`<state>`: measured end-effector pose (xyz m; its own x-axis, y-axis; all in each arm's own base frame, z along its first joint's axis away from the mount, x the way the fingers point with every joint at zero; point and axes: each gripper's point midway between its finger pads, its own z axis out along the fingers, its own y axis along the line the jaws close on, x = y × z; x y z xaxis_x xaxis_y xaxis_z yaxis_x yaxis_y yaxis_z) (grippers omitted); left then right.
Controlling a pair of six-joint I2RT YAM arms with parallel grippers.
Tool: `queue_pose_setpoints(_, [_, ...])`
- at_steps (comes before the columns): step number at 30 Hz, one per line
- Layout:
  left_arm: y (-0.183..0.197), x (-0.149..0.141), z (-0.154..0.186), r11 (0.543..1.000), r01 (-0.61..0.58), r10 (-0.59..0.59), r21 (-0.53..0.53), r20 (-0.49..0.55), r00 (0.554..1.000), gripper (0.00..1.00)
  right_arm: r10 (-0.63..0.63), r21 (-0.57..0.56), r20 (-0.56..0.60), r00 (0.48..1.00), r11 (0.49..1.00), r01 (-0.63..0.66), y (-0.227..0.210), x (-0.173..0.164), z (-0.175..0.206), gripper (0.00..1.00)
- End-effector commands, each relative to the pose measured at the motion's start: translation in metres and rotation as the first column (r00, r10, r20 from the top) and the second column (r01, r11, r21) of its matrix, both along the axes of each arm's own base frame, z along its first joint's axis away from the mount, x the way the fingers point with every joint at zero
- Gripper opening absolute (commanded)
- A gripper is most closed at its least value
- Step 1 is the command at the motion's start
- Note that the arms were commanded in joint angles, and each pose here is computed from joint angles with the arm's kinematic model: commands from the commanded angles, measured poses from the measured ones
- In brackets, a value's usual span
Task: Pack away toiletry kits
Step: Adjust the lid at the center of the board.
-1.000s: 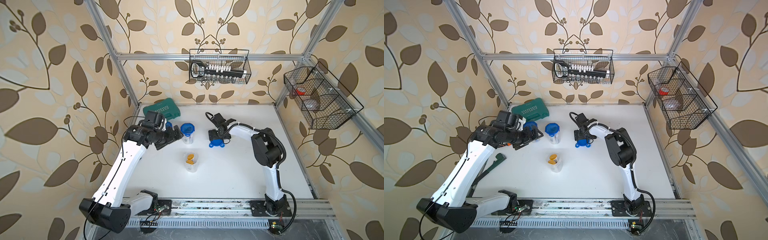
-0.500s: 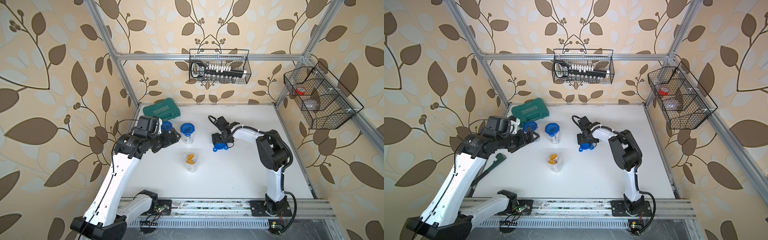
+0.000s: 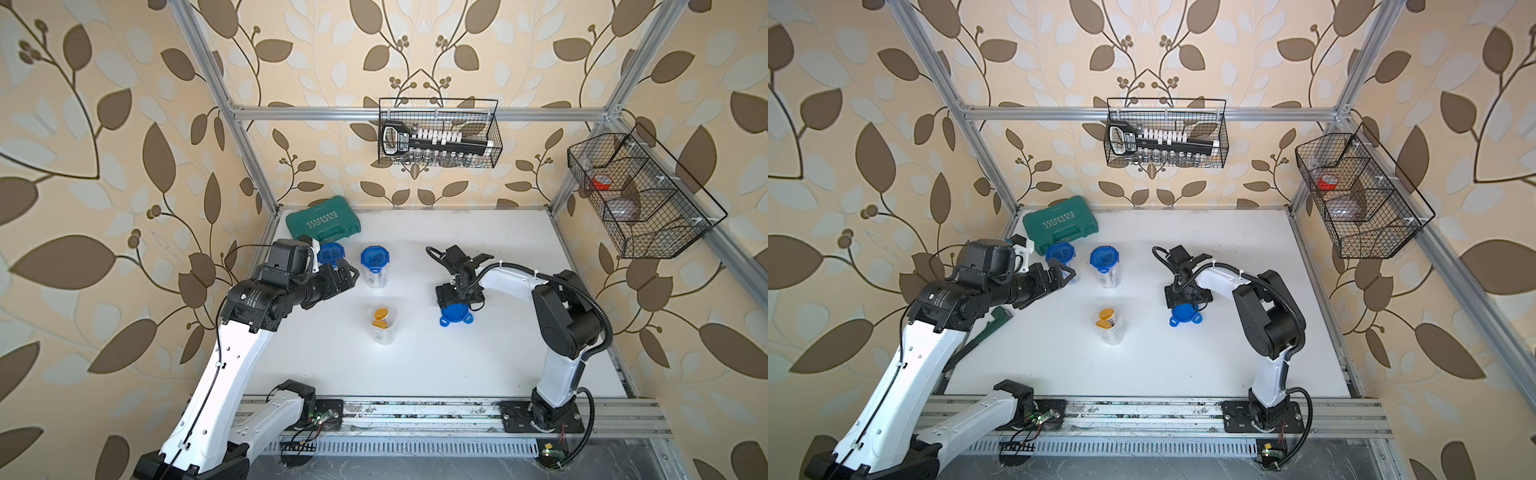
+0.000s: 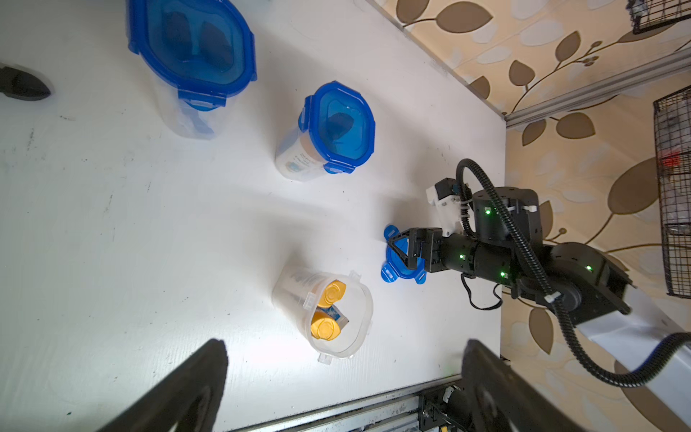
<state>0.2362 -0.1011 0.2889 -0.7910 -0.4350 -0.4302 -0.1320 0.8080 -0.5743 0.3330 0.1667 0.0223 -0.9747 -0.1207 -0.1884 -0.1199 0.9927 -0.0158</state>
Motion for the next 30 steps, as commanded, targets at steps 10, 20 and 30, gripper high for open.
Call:
queue_pose_setpoints(10, [0.007,-0.004,0.004,0.999,-0.019,0.020,0.029,-0.016,1.000,0.99,-0.002,-0.018,0.009,1.000,1.000,0.002,-0.003,-0.003,0.015,1.00])
queue_pose_setpoints(20, [0.004,-0.009,0.006,1.000,-0.010,0.010,-0.007,0.009,1.000,0.99,0.007,-0.025,0.014,1.000,1.000,-0.006,0.009,-0.013,0.015,1.00])
queue_pose_setpoints(30, [0.000,-0.011,0.010,1.000,0.016,-0.015,-0.022,0.023,1.000,0.99,-0.084,-0.037,-0.008,0.996,0.996,0.084,-0.008,-0.036,0.005,1.00])
